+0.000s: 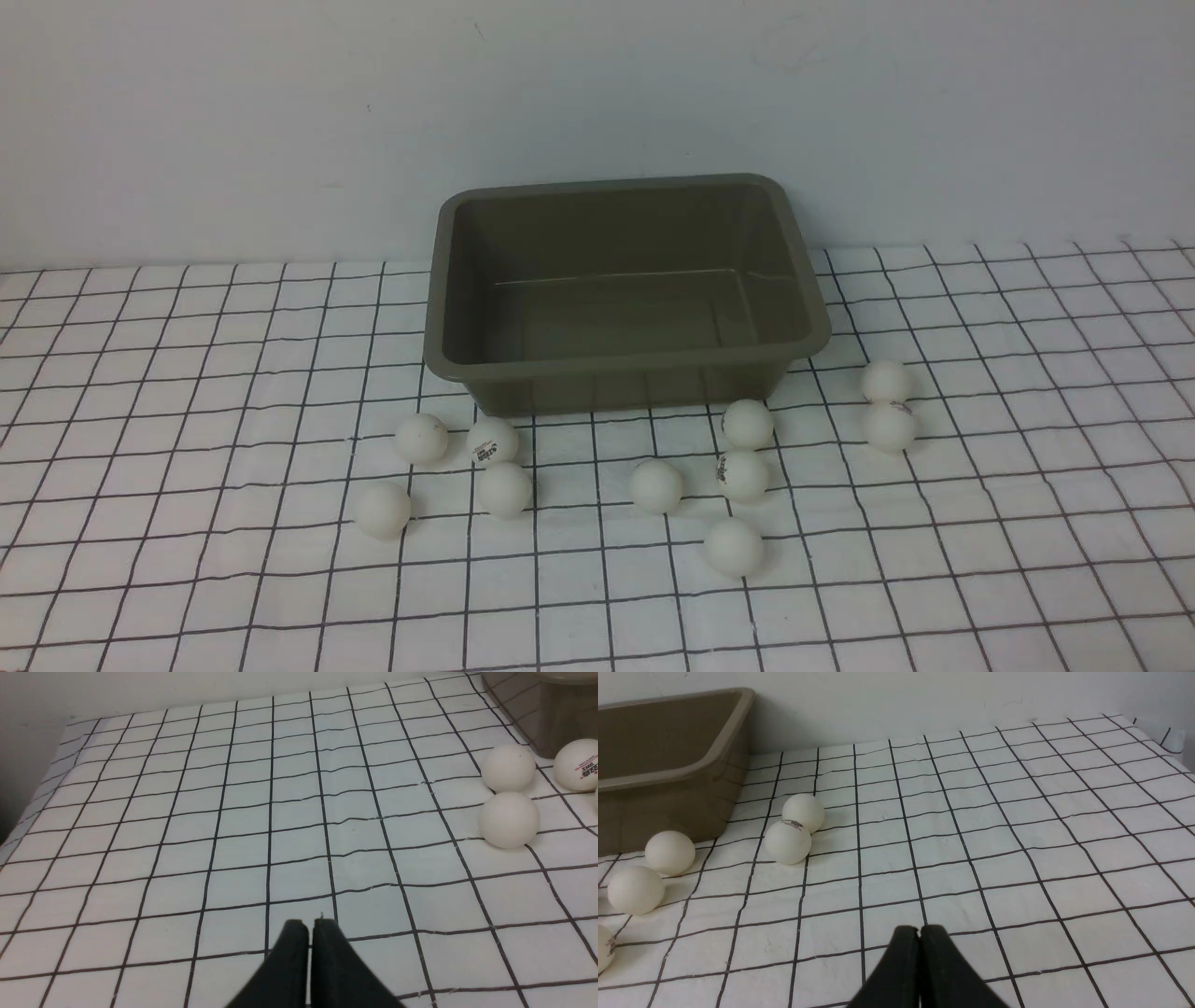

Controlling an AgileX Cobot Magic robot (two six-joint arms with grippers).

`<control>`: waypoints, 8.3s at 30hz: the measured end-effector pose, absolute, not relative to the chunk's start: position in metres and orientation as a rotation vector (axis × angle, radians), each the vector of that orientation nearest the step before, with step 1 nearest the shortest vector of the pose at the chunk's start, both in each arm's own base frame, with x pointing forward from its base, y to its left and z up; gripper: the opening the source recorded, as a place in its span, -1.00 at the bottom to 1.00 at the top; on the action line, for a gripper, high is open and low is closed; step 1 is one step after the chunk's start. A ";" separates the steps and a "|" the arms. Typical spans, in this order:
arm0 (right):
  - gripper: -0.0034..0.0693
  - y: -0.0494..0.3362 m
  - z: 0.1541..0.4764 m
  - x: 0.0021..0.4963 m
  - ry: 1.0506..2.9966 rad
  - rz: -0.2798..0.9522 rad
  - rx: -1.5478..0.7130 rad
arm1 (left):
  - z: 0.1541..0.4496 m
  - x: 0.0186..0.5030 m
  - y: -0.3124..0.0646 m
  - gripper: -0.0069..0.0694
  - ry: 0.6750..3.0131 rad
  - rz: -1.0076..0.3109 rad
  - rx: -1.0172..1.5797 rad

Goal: Put the table tennis balls into the box on the white checkered tablecloth.
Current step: 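Reach for and grasp a ping pong ball on the table, then release the ping pong ball into the bin and lift the gripper away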

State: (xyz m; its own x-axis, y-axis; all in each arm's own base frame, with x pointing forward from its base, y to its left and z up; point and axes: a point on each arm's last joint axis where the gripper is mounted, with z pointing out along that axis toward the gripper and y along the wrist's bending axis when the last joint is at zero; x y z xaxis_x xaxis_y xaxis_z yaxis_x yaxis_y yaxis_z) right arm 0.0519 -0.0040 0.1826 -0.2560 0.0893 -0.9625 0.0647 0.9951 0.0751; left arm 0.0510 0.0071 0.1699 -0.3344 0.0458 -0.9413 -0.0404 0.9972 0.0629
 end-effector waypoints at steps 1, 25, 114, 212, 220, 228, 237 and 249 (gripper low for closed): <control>-0.95 -0.004 0.183 0.052 1.831 0.023 0.112 | 0.170 0.051 0.007 -0.83 1.910 0.087 0.004; -0.95 -0.004 0.183 0.052 1.831 0.027 0.116 | 0.170 0.051 0.007 -0.83 1.910 0.087 0.004; 0.46 0.075 0.252 0.349 2.663 0.405 -0.492 | 0.170 0.051 0.007 -0.83 1.910 0.087 0.004; 0.05 0.095 0.172 0.396 3.018 0.084 -0.452 | 0.170 0.051 0.007 -0.83 1.910 0.087 0.004; 0.05 0.093 0.228 0.383 2.902 0.116 -0.438 | 0.170 0.051 0.007 -0.83 1.910 0.087 0.004; 0.05 0.143 0.271 0.390 2.687 0.312 -0.583 | 0.170 0.051 0.007 -0.83 1.910 0.087 0.004; 0.05 0.184 0.274 0.442 2.545 0.307 -0.651 | 0.170 0.051 0.007 -0.83 1.910 0.087 0.004; 0.46 0.197 0.246 0.476 2.581 0.294 -0.735 | 0.170 0.051 0.007 -0.83 1.910 0.087 0.004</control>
State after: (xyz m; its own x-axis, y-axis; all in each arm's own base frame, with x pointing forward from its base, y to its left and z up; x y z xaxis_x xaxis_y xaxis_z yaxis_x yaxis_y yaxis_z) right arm 0.4762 0.1973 0.2458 -0.7630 -0.4490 -0.4650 -0.5421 0.8363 0.0819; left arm 0.0510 0.0071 0.1699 -0.3344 0.0458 -0.9413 -0.0404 0.9972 0.0629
